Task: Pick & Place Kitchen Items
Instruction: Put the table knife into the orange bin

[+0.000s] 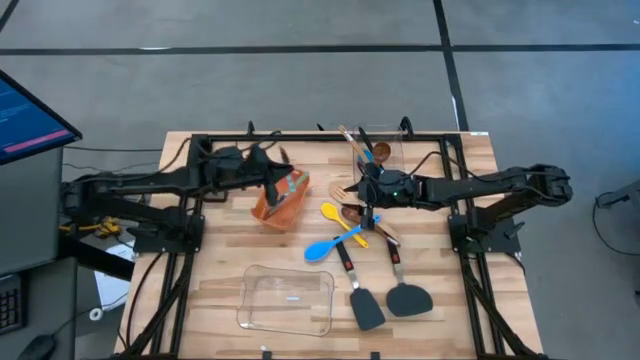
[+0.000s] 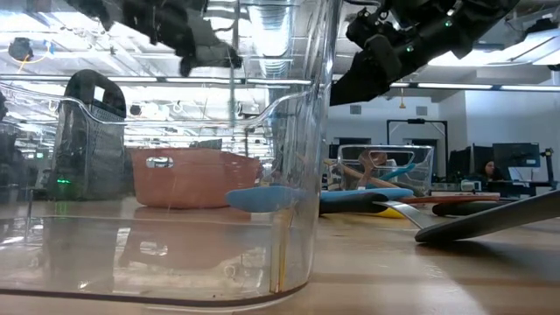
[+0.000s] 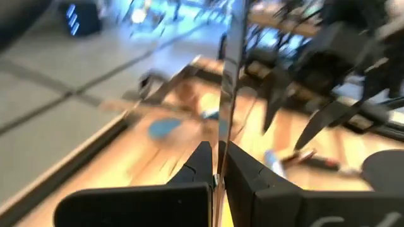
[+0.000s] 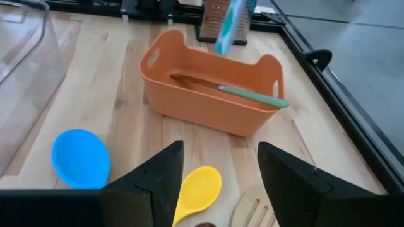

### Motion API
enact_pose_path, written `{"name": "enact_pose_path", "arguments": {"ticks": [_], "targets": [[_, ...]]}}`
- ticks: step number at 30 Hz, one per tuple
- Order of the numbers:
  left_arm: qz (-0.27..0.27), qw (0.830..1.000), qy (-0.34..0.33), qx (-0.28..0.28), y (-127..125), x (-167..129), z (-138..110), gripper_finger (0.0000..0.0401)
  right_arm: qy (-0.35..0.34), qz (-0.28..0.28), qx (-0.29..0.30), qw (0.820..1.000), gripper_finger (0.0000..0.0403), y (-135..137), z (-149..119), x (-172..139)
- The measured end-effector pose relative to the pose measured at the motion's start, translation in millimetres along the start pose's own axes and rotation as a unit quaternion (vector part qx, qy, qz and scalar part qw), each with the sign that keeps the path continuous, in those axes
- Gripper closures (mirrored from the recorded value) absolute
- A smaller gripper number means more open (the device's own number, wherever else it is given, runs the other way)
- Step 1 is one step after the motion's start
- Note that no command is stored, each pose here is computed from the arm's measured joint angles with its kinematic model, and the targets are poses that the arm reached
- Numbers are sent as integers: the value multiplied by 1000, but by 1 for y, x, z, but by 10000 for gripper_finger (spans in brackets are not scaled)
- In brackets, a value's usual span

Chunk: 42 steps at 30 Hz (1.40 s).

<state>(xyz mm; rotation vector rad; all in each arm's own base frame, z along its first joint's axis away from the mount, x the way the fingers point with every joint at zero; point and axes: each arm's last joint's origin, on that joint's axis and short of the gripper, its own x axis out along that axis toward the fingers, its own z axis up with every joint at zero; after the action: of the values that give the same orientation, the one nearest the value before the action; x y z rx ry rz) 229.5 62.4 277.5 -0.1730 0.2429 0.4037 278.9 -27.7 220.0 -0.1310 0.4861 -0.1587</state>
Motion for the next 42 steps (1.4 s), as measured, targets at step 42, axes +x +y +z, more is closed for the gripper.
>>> {"name": "enact_pose_path", "arguments": {"ticks": [42], "targets": [[127, 923, 350, -94, 35, 61, -76, 385, 1, -4, 2, 1000, 256, -2, 0, 0]]}}
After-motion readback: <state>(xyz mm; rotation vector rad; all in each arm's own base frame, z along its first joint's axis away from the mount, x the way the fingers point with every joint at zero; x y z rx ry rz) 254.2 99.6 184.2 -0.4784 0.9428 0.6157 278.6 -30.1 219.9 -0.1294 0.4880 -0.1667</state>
